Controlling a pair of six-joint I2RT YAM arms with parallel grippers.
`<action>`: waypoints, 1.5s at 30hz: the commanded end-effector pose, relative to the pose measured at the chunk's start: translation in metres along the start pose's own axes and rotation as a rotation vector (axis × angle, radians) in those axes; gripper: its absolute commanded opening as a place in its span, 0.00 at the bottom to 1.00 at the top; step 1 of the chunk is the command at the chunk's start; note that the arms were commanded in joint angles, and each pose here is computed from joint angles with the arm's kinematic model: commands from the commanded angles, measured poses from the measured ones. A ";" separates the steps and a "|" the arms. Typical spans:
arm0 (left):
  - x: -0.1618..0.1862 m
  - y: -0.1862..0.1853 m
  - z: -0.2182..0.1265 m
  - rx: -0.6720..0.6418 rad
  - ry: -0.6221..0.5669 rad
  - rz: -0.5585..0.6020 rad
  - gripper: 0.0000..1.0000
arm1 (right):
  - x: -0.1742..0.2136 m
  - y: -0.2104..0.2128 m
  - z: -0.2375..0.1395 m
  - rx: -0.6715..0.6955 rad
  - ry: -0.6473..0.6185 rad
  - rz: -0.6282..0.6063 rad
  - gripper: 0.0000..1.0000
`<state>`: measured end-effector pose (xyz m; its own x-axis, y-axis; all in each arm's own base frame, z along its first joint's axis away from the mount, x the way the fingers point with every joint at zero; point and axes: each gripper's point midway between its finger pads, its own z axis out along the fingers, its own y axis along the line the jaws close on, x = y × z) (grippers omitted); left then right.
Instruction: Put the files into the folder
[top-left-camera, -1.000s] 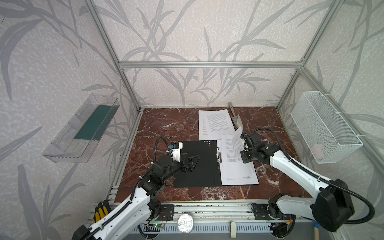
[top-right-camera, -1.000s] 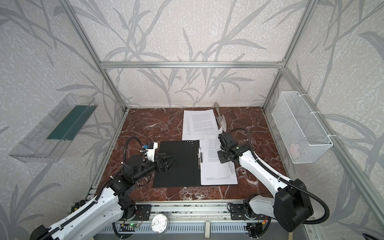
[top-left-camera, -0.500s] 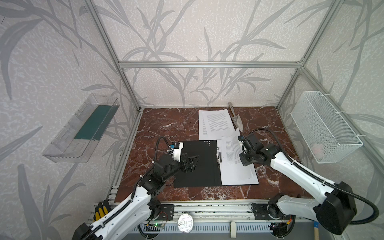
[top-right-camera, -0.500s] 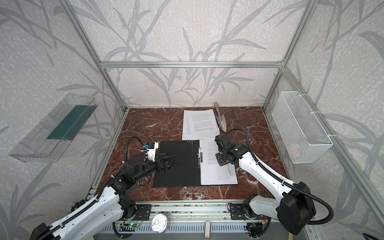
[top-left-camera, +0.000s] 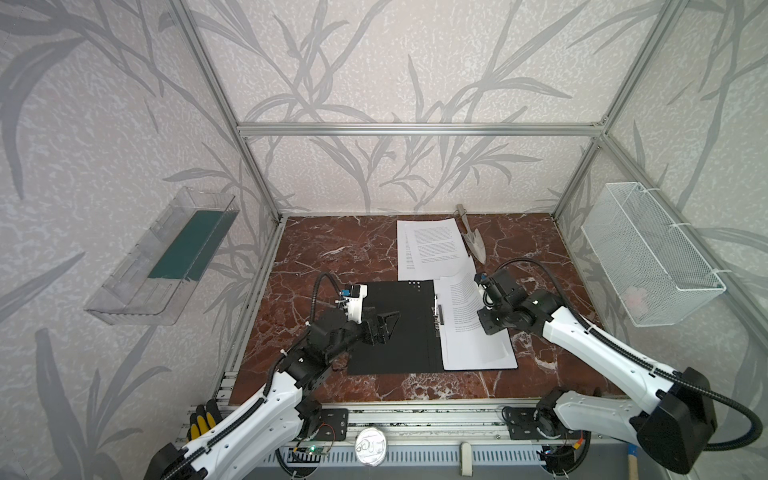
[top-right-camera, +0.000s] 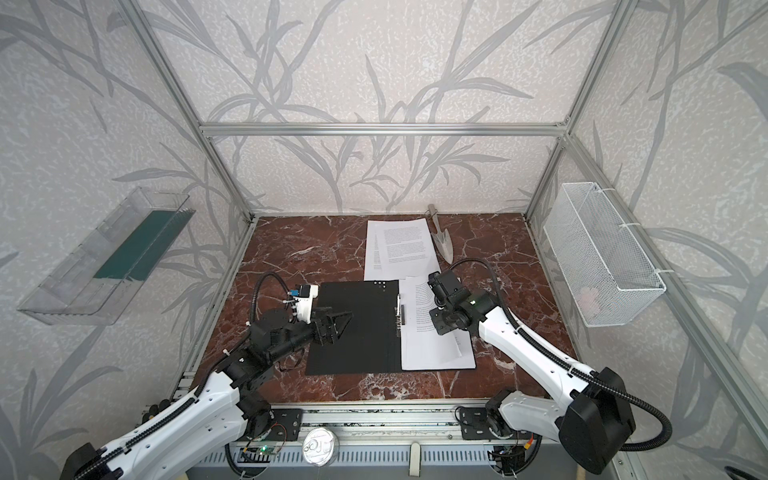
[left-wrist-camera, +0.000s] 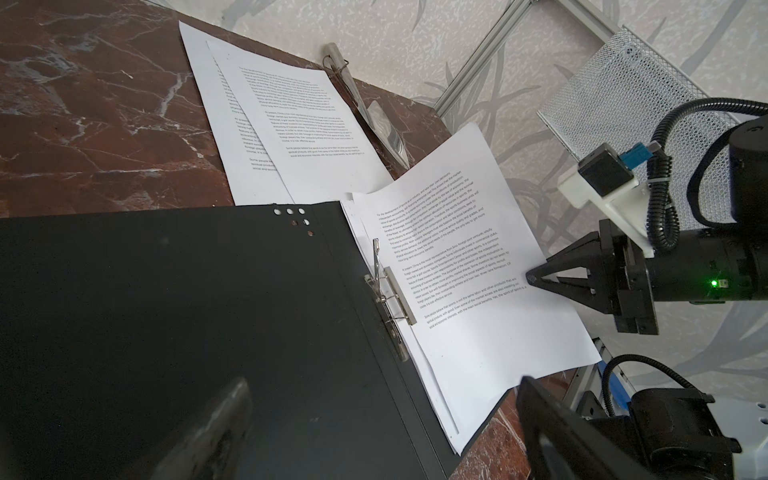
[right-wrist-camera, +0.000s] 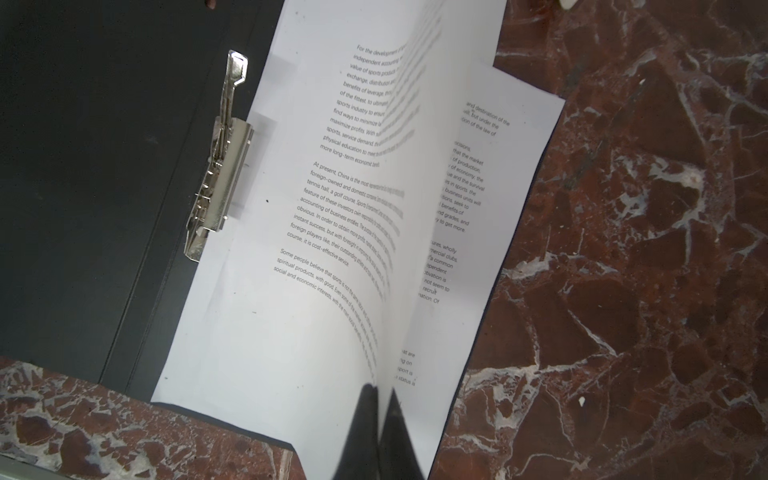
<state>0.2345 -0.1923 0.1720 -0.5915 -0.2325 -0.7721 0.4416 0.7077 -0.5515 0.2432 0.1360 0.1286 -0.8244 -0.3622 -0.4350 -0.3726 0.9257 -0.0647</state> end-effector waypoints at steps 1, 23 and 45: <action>-0.012 -0.008 -0.001 0.020 -0.036 0.024 0.99 | -0.006 0.005 -0.001 -0.018 -0.021 0.016 0.00; -0.011 -0.010 0.001 0.031 -0.025 0.023 0.99 | 0.001 0.014 0.001 -0.074 0.000 0.028 0.00; -0.011 -0.010 0.001 0.031 -0.024 0.019 0.99 | 0.012 0.012 0.007 -0.056 0.043 0.068 0.00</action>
<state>0.2349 -0.1938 0.1701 -0.5957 -0.2248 -0.7711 0.4448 0.7071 -0.5498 0.2374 0.1475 0.1228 -0.8534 -0.3013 -0.4253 -0.3464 0.9376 0.0308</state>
